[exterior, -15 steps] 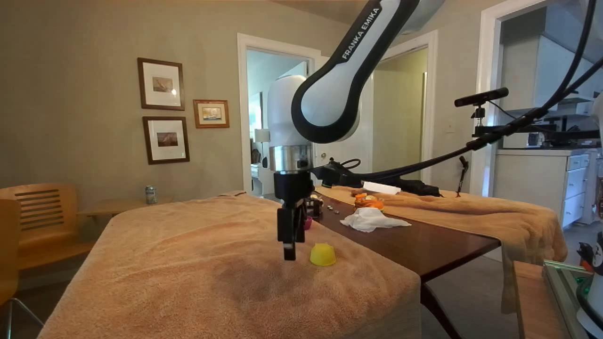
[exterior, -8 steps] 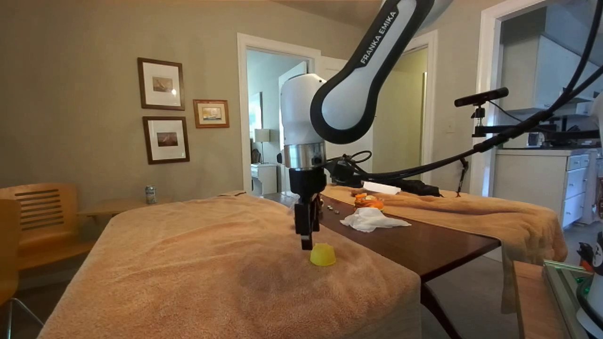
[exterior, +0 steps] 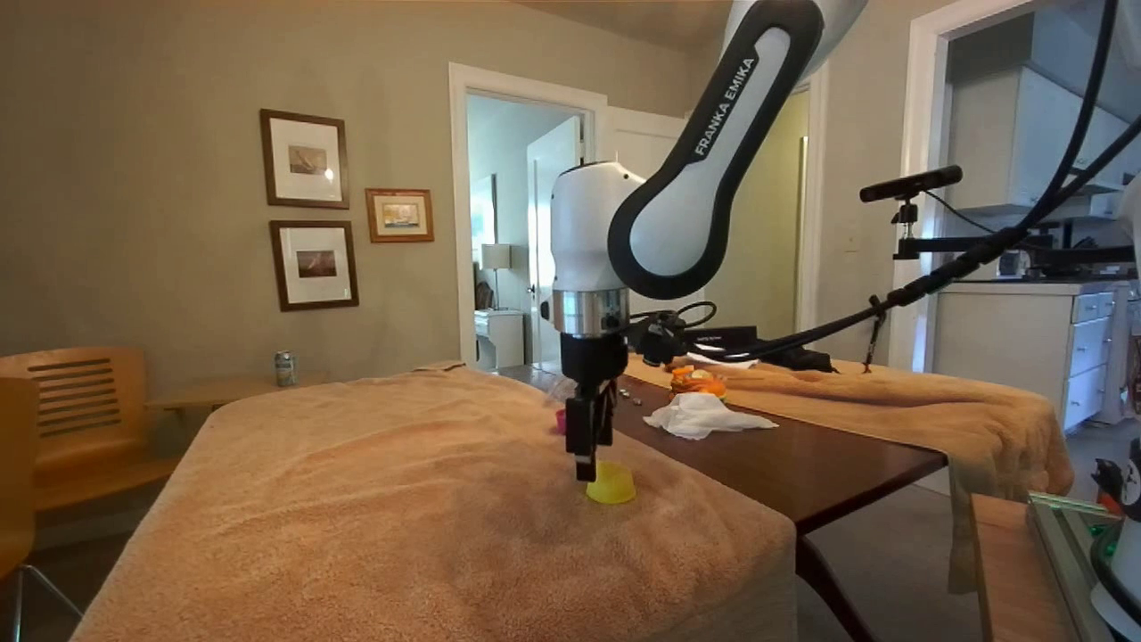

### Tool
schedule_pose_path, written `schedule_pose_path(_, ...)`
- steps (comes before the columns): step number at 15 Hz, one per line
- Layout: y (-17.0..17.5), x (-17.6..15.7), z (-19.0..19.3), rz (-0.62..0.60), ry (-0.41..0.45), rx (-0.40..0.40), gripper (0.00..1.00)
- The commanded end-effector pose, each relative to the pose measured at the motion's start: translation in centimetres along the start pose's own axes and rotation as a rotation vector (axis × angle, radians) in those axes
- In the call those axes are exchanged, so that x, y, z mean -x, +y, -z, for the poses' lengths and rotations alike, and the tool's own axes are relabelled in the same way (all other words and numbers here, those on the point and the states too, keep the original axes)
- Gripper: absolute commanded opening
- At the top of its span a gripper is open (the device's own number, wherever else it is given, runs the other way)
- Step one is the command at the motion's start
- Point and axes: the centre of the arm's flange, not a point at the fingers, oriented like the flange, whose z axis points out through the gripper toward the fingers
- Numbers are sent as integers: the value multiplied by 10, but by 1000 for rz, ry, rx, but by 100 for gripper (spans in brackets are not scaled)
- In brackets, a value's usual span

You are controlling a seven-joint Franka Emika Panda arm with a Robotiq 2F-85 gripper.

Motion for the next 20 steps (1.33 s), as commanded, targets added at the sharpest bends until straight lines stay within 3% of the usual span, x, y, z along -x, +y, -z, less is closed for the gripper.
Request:
schedule_pose_path(1, -6, 0, -8, -36, -16, -35, 100)
schedule_pose_path(5, -6, 2, -15, -58, -39, -33, 100)
schedule_pose_path(6, -5, 2, -17, -56, -42, -34, 77)
schedule_pose_path(7, -5, 2, -18, -55, -45, -34, 74)
schedule_pose_path(12, -5, 3, -21, -55, -65, -35, 37)
schedule_pose_path(17, 11, 14, 0, -76, -24, -44, 35)
schedule_pose_path(20, 36, 33, 23, -148, 32, -64, 35)
